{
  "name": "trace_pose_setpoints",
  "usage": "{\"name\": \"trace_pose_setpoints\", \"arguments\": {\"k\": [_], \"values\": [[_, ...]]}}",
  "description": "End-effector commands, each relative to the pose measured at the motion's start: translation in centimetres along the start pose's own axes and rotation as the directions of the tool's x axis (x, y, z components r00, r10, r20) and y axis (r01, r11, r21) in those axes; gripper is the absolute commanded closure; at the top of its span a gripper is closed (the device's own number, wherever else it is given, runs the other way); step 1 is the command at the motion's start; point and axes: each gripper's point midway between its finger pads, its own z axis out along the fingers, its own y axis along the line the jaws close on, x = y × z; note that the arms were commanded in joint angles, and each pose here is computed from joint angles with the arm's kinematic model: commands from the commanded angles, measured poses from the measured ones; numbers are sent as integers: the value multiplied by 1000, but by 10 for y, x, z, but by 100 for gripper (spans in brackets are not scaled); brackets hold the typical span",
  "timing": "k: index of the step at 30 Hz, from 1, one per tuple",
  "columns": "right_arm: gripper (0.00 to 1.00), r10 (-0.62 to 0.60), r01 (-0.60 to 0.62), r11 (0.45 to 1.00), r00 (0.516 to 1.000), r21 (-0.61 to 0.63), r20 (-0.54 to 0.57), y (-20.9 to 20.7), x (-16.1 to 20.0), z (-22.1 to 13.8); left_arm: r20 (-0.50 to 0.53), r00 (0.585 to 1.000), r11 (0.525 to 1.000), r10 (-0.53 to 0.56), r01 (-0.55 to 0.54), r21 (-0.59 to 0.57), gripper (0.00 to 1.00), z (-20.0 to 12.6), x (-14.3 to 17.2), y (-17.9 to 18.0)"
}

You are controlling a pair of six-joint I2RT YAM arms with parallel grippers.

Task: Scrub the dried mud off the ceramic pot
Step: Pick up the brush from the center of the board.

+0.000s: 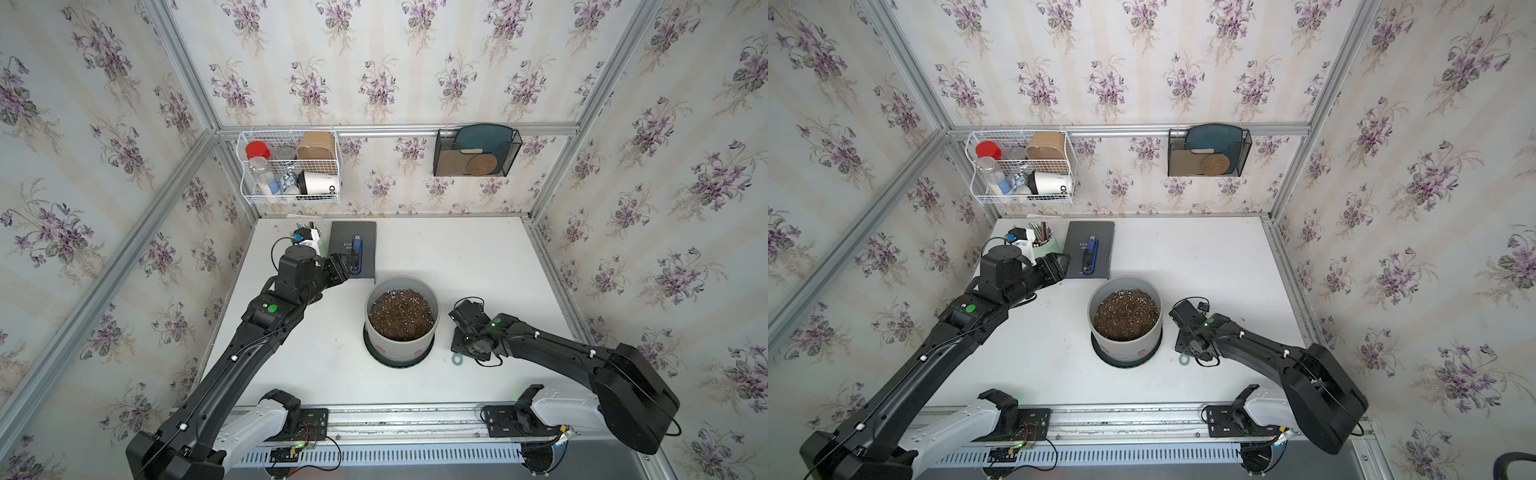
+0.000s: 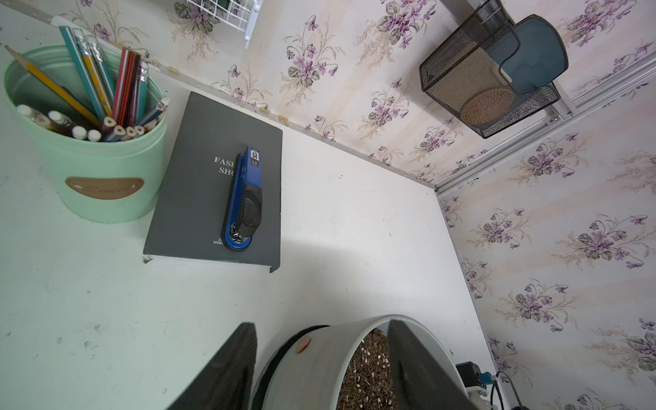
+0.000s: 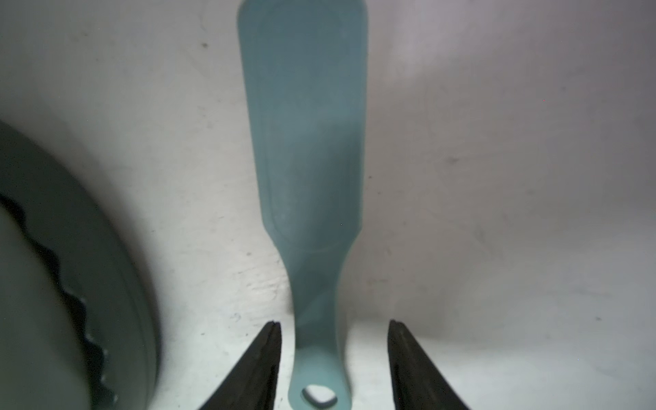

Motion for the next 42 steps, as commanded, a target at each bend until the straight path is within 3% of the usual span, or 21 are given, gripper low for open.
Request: {"name": "trace_pose_setpoints", "arguments": {"k": [1, 7, 18, 22, 27, 32, 35, 39, 42], "values": [[51, -12, 12, 1000, 1000, 27, 6, -3, -1, 6, -6, 1000, 1000, -9, 9, 11, 37, 1, 3, -1], [65, -9, 8, 998, 1000, 59, 16, -13, 1, 11, -24, 1000, 1000, -4, 4, 5, 38, 2, 7, 1], [100, -19, 12, 991, 999, 135, 49, -25, -6, 11, -42, 999, 1000, 4, -3, 15, 38, 4, 7, -3], [100, -24, 12, 991, 995, 130, 95, -21, -18, -1, -47, 999, 1000, 13, -11, 29, 38, 3, 5, -7], [100, -37, 14, 995, 972, 100, 233, -8, -52, -45, -52, 998, 996, 37, -33, 80, 34, -1, -2, -22], [100, -68, 99, 993, 925, -63, 374, 33, -89, -107, -84, 995, 985, 58, -43, 166, 30, -1, -6, -45], [100, -152, 302, 906, 886, -297, 438, 90, -94, -154, -111, 991, 949, 74, -35, 315, 22, -2, -3, -72], [100, -218, 490, 665, 849, -563, 482, 158, -82, -226, -186, 977, 831, 106, 16, 557, 3, -6, 2, -118], [100, -245, 544, 497, 835, -676, 492, 188, -72, -267, -242, 963, 716, 116, 87, 692, 1, -10, 3, -145]]}}
